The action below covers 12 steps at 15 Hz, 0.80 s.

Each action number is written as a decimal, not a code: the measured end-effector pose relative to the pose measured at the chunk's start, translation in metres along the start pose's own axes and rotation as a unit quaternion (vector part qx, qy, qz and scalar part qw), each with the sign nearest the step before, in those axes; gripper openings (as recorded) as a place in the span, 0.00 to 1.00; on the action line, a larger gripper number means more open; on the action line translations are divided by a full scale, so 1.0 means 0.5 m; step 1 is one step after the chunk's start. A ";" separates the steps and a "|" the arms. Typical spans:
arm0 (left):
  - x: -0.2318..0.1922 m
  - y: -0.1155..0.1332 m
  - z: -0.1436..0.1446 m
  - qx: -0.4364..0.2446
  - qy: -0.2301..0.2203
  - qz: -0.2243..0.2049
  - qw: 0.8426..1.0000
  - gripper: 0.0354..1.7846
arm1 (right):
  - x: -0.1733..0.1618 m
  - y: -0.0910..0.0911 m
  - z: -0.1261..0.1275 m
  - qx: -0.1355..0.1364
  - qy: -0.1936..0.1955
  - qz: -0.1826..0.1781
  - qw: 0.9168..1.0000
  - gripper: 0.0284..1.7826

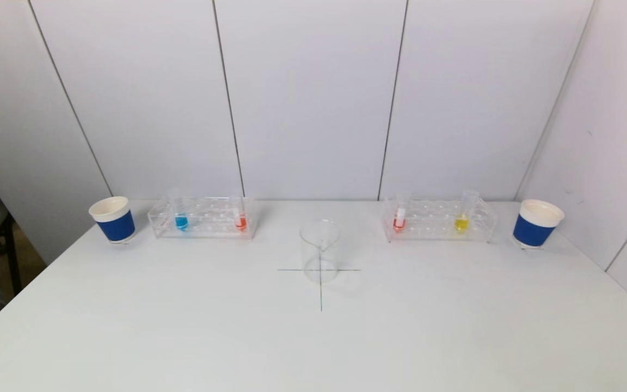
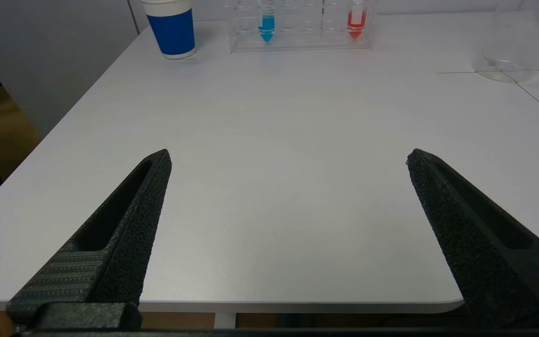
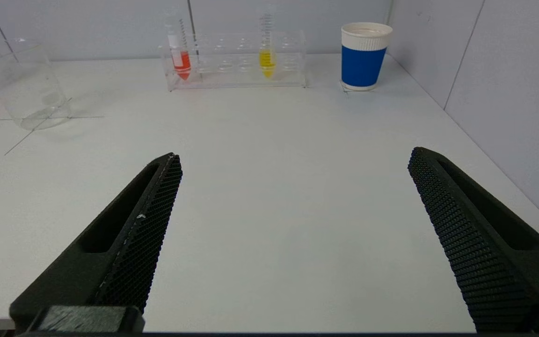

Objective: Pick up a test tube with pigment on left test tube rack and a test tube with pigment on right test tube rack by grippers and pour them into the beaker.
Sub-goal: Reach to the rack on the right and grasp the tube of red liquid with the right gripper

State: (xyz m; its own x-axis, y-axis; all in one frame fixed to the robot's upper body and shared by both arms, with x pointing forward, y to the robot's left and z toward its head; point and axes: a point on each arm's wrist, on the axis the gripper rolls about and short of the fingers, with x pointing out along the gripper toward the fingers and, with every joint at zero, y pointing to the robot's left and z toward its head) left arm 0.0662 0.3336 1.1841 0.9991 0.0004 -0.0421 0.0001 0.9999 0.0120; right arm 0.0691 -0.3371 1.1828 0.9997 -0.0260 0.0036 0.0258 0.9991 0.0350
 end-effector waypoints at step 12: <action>0.000 0.000 0.000 0.000 0.000 0.000 1.000 0.99 | 0.000 0.000 0.000 0.000 0.000 0.000 1.000 0.99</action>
State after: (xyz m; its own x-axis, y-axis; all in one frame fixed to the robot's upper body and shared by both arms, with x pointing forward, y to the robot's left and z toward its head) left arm 0.0662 0.3336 1.1842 0.9991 0.0004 -0.0419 0.0001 0.9999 0.0120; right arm 0.0691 -0.3371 1.1827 0.9997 -0.0262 0.0032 0.0260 0.9990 0.0352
